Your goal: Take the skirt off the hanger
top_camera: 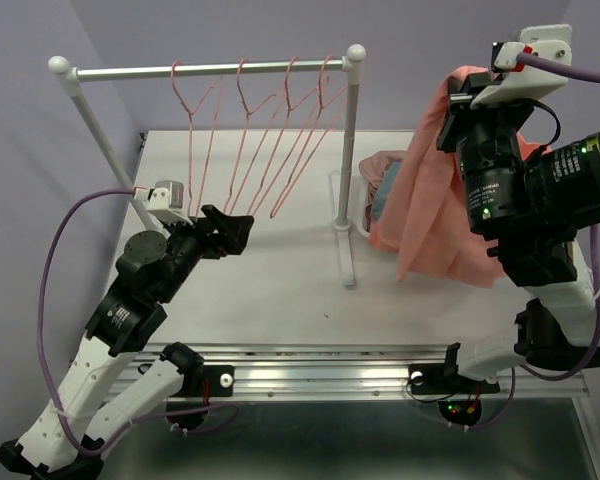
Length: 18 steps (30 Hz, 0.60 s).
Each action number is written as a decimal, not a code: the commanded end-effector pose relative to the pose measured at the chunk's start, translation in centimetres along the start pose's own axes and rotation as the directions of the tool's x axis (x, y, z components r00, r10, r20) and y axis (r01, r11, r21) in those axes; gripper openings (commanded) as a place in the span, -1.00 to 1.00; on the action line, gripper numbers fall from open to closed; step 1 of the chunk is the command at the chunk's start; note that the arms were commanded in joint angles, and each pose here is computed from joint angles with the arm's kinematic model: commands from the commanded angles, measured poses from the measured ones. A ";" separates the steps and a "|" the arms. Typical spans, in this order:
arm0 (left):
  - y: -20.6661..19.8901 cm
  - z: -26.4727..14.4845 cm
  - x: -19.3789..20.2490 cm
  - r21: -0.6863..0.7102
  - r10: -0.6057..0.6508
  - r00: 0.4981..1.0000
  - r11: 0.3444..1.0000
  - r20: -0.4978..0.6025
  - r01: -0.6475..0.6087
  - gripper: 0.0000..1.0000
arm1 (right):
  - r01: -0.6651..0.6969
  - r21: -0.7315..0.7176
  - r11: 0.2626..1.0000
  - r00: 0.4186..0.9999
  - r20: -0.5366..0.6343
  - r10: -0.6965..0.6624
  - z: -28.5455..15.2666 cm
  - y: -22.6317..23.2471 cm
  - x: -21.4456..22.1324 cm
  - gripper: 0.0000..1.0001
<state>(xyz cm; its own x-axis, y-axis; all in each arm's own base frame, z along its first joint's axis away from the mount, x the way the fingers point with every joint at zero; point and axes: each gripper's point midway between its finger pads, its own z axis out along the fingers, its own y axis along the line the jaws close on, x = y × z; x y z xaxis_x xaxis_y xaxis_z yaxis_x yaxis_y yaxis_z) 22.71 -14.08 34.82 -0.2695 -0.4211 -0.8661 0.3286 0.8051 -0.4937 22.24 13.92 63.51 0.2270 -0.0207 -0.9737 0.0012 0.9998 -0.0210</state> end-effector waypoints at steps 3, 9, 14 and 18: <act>1.1 -0.8 2.1 -0.029 -0.042 0.998 0.999 -0.045 0.041 0.97 | 0.092 0.042 0.995 0.975 0.198 -0.099 2.4 0.0 -5.6 -0.99; 2.6 -1.1 2.2 -0.107 -0.031 0.998 0.994 -0.046 0.026 0.97 | 0.336 0.330 0.882 0.917 0.097 -0.386 14.7 -2.7 1.4 -0.99; 3.0 -1.0 2.7 -0.127 -0.020 0.998 0.992 -0.066 0.011 0.97 | 0.250 0.299 0.921 0.935 0.173 -0.310 16.7 -4.5 2.4 -0.99; 3.8 -0.6 3.5 -0.156 -0.014 0.996 0.988 -0.089 0.000 0.97 | 0.246 0.331 0.911 0.923 0.207 -0.324 16.3 -7.1 0.8 -0.99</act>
<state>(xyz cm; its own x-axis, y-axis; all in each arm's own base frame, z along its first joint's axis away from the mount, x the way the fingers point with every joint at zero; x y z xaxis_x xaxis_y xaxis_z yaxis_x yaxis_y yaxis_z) 21.93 -12.39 30.29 -0.3579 -0.4010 -0.8433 0.2014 0.8487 -0.4891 45.89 11.61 54.69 0.0654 -0.5262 -0.8478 0.3222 0.8153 -0.4812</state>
